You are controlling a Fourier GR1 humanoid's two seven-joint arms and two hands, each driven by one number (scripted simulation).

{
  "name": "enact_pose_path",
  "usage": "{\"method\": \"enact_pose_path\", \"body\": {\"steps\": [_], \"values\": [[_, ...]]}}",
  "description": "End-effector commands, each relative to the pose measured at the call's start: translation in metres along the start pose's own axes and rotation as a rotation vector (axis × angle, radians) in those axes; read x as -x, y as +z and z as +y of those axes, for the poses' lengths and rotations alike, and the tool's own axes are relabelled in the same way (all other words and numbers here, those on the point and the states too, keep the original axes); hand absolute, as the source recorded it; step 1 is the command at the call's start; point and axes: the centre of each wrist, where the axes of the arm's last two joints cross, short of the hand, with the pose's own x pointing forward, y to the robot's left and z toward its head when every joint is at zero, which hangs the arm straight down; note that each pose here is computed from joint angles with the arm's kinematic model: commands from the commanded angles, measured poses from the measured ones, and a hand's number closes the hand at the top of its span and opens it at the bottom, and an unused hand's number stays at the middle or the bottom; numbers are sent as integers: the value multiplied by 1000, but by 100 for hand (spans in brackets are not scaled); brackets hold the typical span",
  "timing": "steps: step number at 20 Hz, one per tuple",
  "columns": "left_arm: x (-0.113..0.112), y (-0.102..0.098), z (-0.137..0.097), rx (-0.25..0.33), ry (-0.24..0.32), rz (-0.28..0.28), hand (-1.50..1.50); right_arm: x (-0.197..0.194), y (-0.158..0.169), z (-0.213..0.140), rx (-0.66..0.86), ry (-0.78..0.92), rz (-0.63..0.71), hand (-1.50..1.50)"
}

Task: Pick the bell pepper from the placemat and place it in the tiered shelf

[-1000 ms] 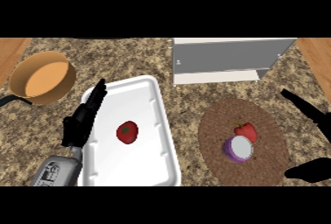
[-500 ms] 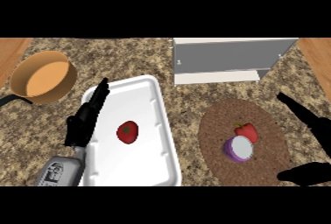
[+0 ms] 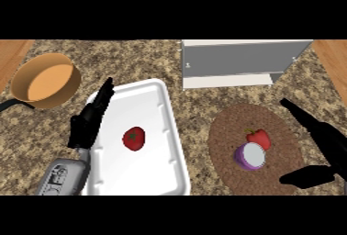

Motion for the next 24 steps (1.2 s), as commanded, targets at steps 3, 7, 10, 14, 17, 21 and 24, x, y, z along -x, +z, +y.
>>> {"method": "enact_pose_path", "body": {"steps": [3,7,10,14,17,21,24], "values": [[-16,0,-5,-3,-5,-15,0,-13,-9,9,0,9,9,-150],[-20,14,-9,0,10,20,0,7,-6,18,-17,31,42,-150],[11,13,9,3,-2,-2,0,-1,-15,25,-31,50,52,-150],[-6,20,14,4,1,-13,0,18,-26,32,-31,70,57,-150],[14,-2,-2,-2,-4,-18,0,7,-43,32,-25,67,53,-150],[3,21,1,16,2,7,0,16,-34,54,-20,79,78,-150],[-12,7,2,10,10,4,0,16,-22,37,-24,90,77,-150]]}}
